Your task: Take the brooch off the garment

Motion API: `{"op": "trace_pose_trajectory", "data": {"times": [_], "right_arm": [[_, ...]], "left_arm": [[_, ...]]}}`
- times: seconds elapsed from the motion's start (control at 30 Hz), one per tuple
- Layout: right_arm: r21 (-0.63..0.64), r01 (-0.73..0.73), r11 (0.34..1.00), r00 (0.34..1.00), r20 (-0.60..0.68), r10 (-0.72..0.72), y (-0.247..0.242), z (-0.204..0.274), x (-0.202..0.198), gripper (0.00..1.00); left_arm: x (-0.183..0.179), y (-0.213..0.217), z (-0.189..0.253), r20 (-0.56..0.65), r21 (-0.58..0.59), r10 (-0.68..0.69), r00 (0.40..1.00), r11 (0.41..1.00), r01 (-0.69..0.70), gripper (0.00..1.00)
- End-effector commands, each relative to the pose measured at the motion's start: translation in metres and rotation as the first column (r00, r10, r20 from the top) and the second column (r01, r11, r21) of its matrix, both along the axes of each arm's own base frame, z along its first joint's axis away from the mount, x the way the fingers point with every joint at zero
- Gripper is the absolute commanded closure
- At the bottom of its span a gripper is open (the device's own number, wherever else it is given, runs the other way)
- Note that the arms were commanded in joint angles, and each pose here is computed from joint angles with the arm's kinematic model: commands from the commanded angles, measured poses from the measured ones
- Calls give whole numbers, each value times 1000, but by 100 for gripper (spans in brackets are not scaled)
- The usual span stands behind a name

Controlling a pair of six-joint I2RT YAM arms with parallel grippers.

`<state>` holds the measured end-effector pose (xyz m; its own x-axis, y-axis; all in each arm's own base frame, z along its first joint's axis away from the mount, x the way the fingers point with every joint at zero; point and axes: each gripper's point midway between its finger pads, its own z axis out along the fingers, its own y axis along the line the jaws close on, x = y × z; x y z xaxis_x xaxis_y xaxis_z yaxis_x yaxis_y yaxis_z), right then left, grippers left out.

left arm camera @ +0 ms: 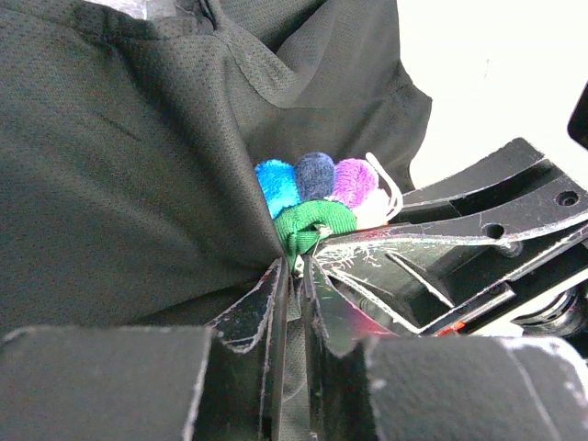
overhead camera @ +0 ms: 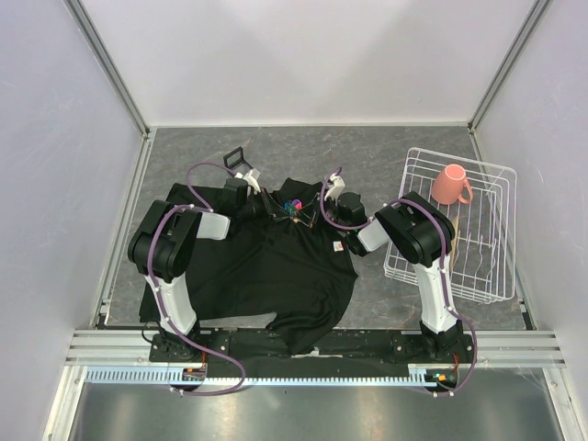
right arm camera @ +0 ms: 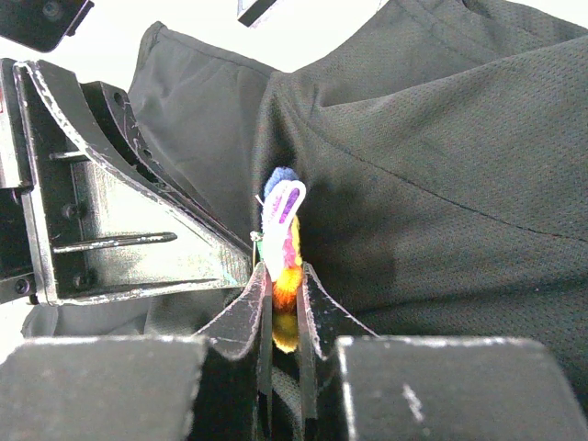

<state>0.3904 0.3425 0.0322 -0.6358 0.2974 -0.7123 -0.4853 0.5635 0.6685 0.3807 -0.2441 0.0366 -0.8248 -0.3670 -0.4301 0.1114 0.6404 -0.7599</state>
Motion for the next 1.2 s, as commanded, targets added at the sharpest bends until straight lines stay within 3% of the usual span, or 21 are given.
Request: {"op": "trace_pose_trajectory", "data": {"times": [0.0, 0.67, 1.17], "right_arm": [[12, -23, 1000, 998, 55, 22, 8, 13, 2, 100], [5, -55, 998, 996, 77, 55, 18, 17, -3, 100], [50, -111, 993, 989, 108, 105, 25, 26, -12, 100]], "left_arm": [[8, -5, 13, 35, -31, 11, 999, 999, -10, 82], [16, -4, -3, -18, 56, 63, 998, 997, -62, 80], [23, 12, -43, -163, 215, 157, 974, 969, -120, 98]]}}
